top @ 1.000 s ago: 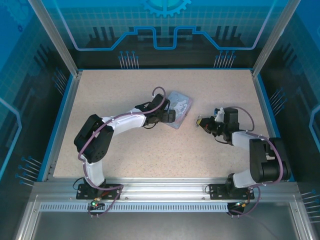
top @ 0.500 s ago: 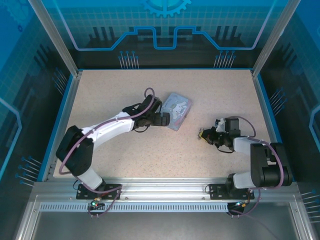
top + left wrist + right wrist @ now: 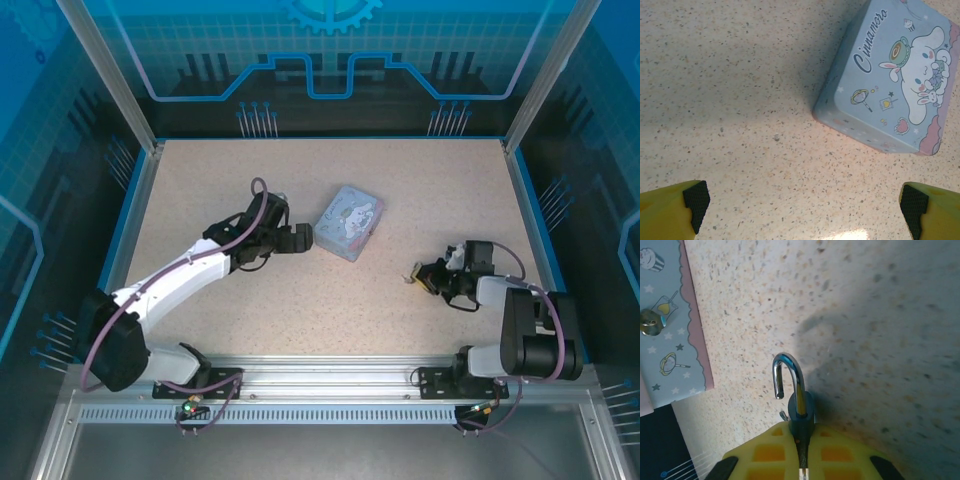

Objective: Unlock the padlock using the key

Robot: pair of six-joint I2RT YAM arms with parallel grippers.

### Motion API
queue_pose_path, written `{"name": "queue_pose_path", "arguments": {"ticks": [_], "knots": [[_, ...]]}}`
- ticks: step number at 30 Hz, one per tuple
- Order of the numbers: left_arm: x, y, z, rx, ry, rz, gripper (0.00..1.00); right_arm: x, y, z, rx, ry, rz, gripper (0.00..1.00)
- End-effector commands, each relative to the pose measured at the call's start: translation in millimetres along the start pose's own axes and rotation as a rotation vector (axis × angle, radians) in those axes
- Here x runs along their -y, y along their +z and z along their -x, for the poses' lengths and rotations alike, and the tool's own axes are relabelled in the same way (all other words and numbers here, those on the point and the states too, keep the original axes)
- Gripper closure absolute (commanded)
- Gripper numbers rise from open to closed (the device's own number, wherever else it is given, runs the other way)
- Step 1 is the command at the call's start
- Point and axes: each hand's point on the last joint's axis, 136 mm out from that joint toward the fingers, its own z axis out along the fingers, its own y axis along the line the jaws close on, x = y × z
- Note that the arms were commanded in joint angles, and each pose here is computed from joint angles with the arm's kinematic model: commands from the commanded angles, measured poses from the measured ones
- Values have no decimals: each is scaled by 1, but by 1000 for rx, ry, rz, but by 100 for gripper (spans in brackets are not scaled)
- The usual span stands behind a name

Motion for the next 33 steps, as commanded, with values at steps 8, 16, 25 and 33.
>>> {"name": "queue_pose_path", "arguments": {"ticks": [8,16,25,33], "knots": [[-16,-15,-4,9,-36,8,1,12,-36,11,94,122,-65,15],[-36,-31,11,84,-73,41,1,-14,-90,31,274,42,-113,0],[-68,-78,56,439,-49,158,1,-38,-158,81,620,-100,-242,0],[-85,-99,72,740,85,226,1,-58,-181,113,931,-446,-479,0]]}}
